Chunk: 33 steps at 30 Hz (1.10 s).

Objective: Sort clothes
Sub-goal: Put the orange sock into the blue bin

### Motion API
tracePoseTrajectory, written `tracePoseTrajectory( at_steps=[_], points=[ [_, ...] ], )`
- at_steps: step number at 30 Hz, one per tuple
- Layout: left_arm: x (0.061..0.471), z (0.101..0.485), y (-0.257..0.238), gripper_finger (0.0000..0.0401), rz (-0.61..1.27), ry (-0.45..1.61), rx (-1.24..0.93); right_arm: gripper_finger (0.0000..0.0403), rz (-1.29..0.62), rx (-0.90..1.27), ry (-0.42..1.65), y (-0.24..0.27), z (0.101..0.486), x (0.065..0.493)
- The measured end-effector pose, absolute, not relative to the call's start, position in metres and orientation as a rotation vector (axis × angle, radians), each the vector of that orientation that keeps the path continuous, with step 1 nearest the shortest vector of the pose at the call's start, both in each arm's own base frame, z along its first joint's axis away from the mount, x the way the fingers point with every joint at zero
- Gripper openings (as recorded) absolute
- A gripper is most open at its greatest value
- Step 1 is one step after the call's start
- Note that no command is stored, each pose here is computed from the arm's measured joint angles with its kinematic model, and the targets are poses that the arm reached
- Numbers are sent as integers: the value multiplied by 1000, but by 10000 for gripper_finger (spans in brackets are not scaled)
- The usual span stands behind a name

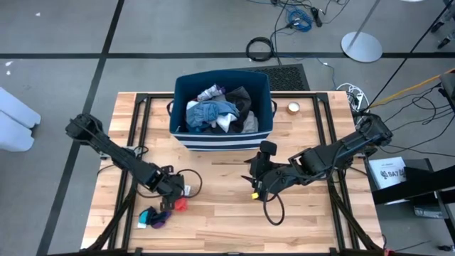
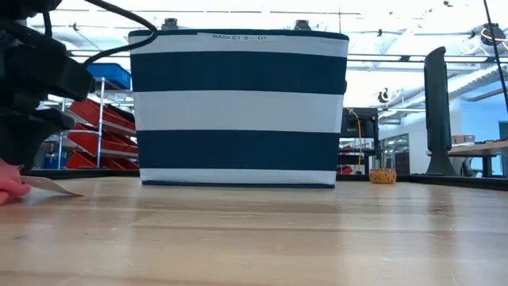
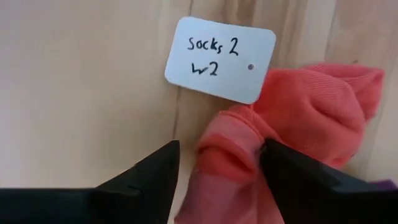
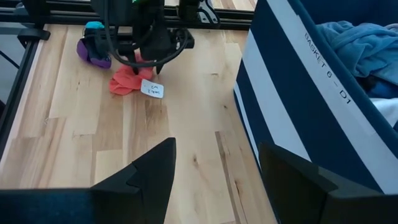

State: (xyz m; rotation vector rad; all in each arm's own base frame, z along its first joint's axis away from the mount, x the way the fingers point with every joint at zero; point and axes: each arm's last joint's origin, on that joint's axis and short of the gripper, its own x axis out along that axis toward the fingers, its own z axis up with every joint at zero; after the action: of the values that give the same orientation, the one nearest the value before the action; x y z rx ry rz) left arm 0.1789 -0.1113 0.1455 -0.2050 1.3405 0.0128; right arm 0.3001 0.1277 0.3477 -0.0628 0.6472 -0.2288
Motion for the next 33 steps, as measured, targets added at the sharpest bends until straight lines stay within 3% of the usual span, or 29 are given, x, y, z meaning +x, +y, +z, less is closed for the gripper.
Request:
tracePoseTrajectory(
  at_steps=[3, 8, 10, 16, 24, 33],
  points=[
    [182, 142, -115, 198, 3, 1335, -203, 217, -229, -64, 647, 128, 348, 300],
    [184, 150, -116, 48, -38, 1299, -180, 217, -228, -63, 645, 128, 348, 300],
    [186, 158, -116, 21, -58, 1269, -179, 217, -228, -62, 645, 128, 348, 300],
    [193, 199, -115, 19, -110, 1137, -167, 217, -227, -59, 639, 128, 348, 301],
    [205, 288, -103, 15, -129, 788, -137, 217, -228, -52, 634, 128, 349, 301],
    [216, 385, -69, 15, 122, 412, 152, 217, -230, -42, 634, 128, 349, 301]
  ],
)
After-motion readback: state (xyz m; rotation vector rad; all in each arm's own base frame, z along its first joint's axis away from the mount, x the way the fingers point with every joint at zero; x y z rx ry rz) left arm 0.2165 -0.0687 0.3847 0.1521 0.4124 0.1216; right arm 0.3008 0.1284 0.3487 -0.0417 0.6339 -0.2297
